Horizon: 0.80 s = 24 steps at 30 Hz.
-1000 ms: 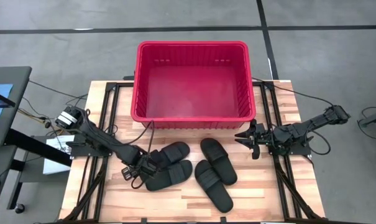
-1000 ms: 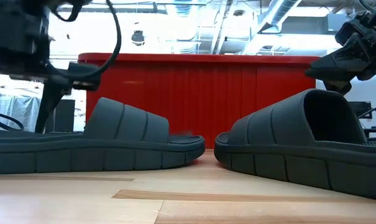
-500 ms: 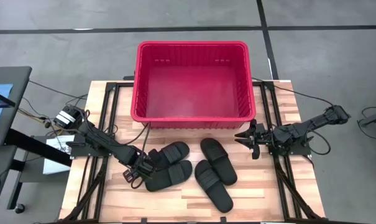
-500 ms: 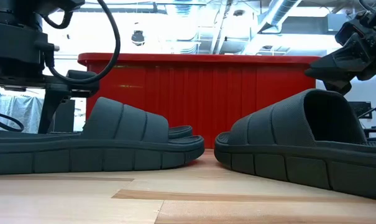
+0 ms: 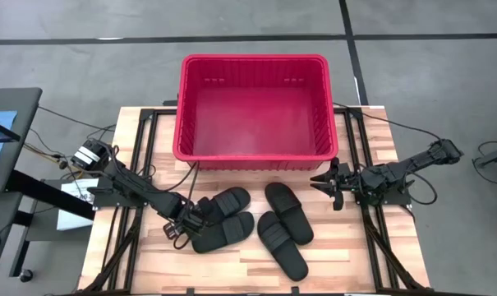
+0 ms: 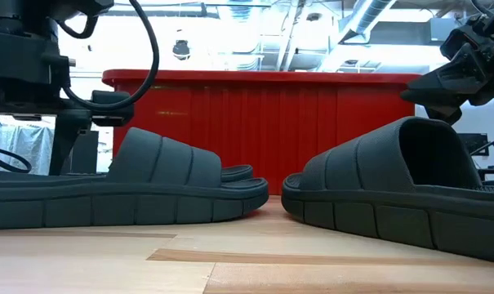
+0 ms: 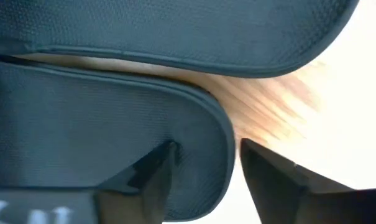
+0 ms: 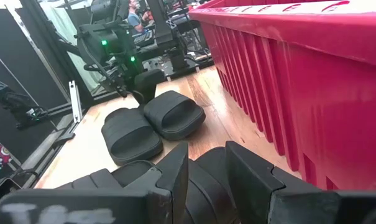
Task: Pick and place slides into bin
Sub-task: Put the black slide into the red organizer bin
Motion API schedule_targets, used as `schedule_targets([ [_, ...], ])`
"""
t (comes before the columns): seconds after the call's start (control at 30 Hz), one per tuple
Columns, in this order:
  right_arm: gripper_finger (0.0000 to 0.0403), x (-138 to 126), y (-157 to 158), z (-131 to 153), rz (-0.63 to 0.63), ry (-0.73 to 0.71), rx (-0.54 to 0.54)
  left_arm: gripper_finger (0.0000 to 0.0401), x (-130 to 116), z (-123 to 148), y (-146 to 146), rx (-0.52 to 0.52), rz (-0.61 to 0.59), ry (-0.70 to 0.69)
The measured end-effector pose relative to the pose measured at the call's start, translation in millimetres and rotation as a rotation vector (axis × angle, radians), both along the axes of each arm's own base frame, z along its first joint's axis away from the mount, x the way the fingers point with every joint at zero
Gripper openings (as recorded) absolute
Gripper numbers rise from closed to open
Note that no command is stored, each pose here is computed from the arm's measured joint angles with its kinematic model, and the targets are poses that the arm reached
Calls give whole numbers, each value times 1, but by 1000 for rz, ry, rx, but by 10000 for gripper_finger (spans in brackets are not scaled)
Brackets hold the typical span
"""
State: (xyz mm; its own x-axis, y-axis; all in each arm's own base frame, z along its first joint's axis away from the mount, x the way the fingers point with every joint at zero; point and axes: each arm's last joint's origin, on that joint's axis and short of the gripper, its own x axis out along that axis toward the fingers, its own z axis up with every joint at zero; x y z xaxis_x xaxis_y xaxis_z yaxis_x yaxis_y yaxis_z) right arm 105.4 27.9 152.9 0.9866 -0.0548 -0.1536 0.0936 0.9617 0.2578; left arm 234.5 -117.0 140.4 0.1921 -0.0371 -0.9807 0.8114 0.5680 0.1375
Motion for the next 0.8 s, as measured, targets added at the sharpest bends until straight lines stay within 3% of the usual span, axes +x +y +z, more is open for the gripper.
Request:
schedule_targets([
  [0.23, 98, 0, 0, 0, 0, 0, 0, 19, 0, 0, 0, 2, 15, 3],
  [0.8, 98, 0, 0, 0, 0, 0, 0, 2, -4, 1, -2, 10, 65, 39],
])
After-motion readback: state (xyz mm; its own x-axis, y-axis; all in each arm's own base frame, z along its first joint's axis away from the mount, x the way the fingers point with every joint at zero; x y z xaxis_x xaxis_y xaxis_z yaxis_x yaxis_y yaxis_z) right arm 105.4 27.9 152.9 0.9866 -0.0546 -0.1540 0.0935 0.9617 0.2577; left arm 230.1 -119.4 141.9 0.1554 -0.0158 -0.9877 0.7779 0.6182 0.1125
